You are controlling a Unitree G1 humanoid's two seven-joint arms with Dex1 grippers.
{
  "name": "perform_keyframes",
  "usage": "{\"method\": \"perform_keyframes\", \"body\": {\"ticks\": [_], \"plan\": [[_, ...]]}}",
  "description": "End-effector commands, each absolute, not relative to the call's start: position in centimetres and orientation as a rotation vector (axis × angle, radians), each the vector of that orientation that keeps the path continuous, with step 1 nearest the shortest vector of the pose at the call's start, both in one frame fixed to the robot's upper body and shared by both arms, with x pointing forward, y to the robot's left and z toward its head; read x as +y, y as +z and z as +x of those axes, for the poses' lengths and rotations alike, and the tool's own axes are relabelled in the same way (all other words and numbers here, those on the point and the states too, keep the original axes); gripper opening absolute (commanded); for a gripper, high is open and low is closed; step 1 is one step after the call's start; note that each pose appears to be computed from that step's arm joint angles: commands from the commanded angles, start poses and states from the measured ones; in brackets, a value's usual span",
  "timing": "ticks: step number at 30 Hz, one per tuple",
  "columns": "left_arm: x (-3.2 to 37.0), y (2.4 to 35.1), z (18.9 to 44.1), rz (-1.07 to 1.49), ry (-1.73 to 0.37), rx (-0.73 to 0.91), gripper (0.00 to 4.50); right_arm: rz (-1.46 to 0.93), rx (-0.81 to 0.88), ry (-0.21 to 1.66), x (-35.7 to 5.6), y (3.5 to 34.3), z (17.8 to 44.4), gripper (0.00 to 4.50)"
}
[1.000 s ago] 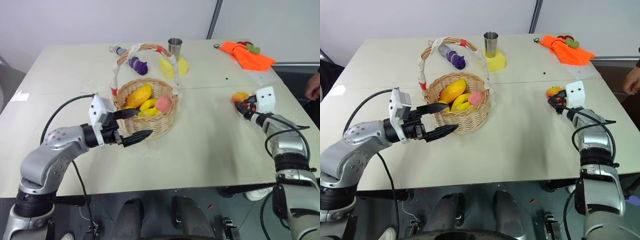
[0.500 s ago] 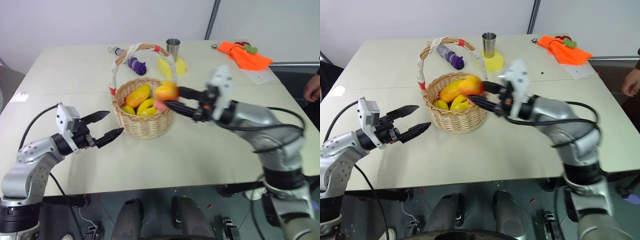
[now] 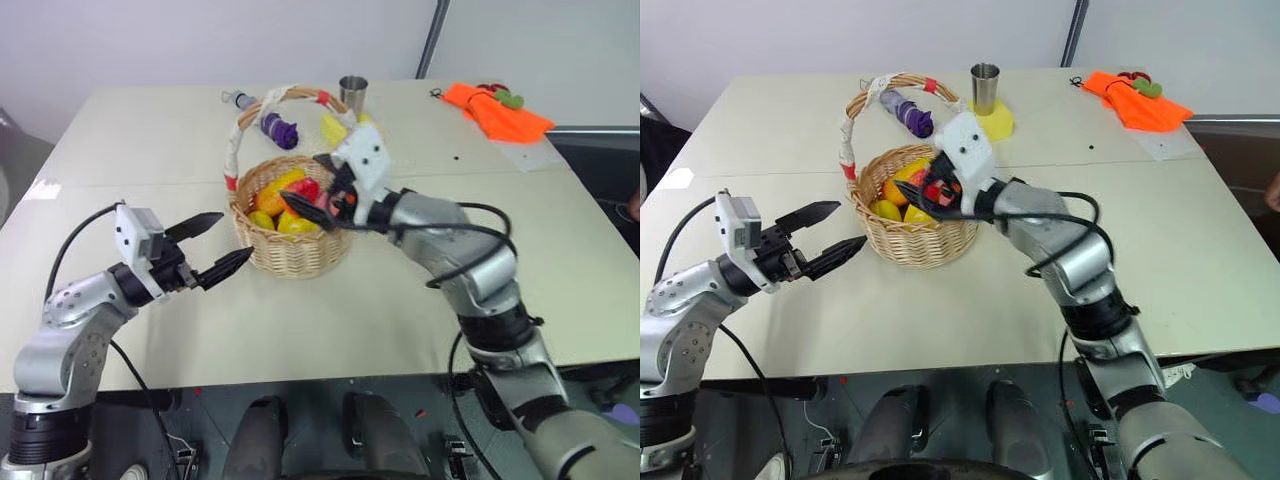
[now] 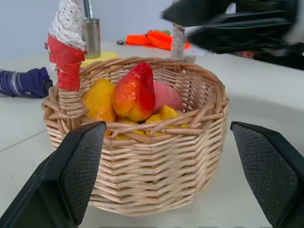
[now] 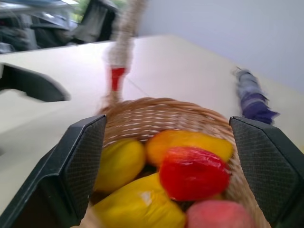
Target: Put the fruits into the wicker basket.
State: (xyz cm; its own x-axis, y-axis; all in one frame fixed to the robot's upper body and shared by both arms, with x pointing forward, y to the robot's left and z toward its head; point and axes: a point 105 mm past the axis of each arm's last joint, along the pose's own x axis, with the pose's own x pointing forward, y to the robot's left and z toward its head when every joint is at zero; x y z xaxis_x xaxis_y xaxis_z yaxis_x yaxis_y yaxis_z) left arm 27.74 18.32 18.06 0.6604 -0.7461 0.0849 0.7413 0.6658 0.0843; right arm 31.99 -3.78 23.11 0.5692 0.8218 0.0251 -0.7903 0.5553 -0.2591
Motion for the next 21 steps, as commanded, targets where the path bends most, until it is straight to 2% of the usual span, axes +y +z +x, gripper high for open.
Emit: {"method": "perform_keyframes", "body": {"ticks": [1,7,11,13,15,20,21], "plan": [[18.0,19.0,27.1,0.049,-0.858,-0.156,4.5,-0.207,-0.186,0.884,-6.6,24.4,31.9,4.42],[17.4,19.1,27.6,0.044,-0.873,-0.165,4.5,-0.121,-0.139,0.662,-7.9,24.1,35.8,4.42],[17.0,19.4,27.9,0.044,-0.883,-0.178,4.5,-0.079,-0.146,0.652,-6.9,24.1,37.5,4.42],[17.0,19.5,27.9,0.044,-0.883,-0.18,4.5,-0.04,-0.146,0.645,-6.9,24.1,37.9,3.9],[17.0,19.5,27.8,0.044,-0.881,-0.183,4.5,-0.014,-0.149,0.624,-7.3,24.2,38.3,3.13],[16.9,19.4,27.6,0.04,-0.875,-0.182,4.5,0.031,-0.185,0.601,-8.6,25.2,38.0,0.47],[16.9,19.4,27.6,0.04,-0.875,-0.181,4.5,0.035,-0.196,0.6,-8.8,25.5,37.8,0.06]]}}
